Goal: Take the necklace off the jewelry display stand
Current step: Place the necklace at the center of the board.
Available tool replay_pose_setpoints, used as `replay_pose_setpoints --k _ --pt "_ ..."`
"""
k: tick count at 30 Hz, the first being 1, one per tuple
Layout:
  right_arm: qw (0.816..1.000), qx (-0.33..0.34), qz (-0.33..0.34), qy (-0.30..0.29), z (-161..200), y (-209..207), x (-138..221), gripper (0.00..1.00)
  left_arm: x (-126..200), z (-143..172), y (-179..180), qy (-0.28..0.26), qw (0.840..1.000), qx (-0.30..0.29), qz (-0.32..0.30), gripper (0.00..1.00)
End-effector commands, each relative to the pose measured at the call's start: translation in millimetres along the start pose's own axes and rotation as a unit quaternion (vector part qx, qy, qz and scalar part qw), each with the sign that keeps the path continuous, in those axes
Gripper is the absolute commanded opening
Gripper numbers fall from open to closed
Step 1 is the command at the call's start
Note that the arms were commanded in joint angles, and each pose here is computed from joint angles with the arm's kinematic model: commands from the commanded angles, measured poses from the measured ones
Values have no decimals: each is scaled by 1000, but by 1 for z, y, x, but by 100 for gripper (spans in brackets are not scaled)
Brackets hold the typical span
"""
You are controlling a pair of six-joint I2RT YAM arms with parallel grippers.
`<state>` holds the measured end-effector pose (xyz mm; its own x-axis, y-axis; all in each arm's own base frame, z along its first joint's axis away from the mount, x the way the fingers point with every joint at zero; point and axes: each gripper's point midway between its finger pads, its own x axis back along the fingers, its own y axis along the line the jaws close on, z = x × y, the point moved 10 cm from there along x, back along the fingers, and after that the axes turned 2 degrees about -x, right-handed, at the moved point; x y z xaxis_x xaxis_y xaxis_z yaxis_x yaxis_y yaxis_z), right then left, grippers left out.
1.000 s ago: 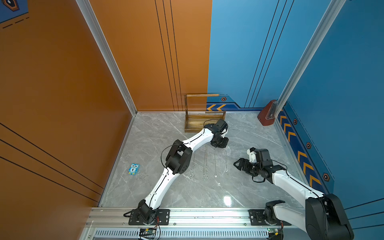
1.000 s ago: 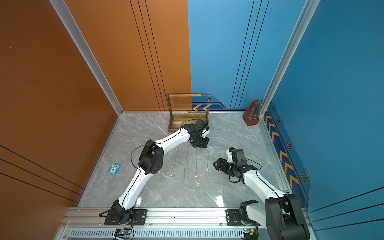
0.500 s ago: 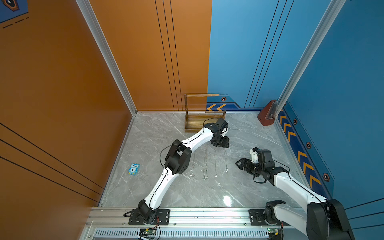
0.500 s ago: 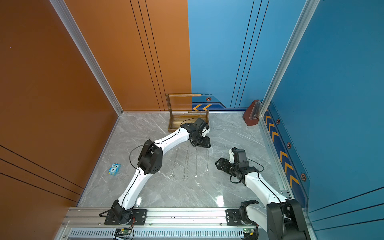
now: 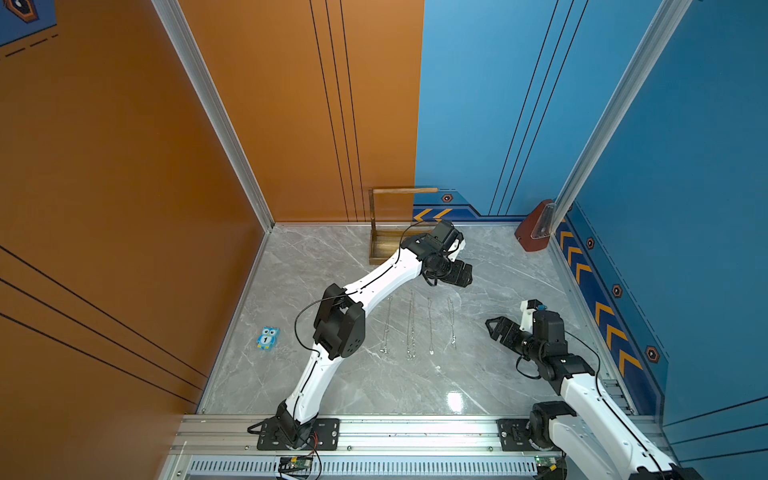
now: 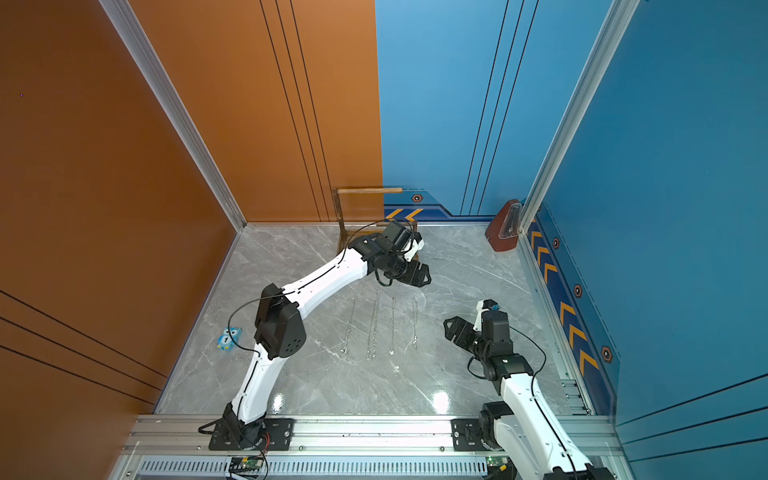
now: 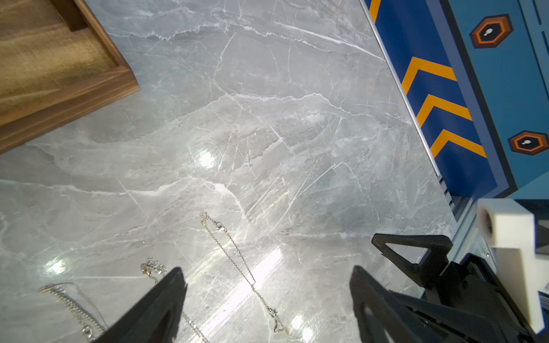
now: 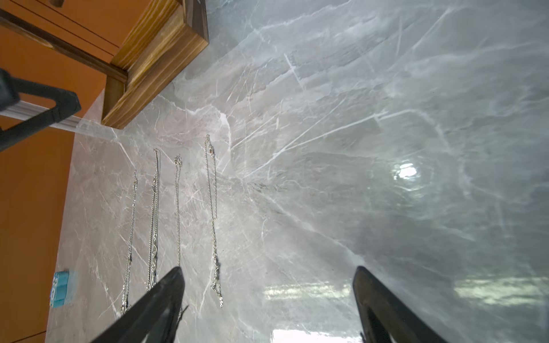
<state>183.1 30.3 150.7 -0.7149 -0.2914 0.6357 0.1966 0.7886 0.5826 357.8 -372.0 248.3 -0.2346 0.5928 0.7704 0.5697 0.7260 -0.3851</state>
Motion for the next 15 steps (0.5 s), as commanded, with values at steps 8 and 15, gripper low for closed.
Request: replay_pose_setpoints --k 8,15 --pt "995 -52 43 -72 6 -21 20 97 69 31 -27 -44 994 -65 -75 99" --pt "985 -85 76 -130 7 -33 34 100 117 62 -13 -104 985 -58 -125 99"
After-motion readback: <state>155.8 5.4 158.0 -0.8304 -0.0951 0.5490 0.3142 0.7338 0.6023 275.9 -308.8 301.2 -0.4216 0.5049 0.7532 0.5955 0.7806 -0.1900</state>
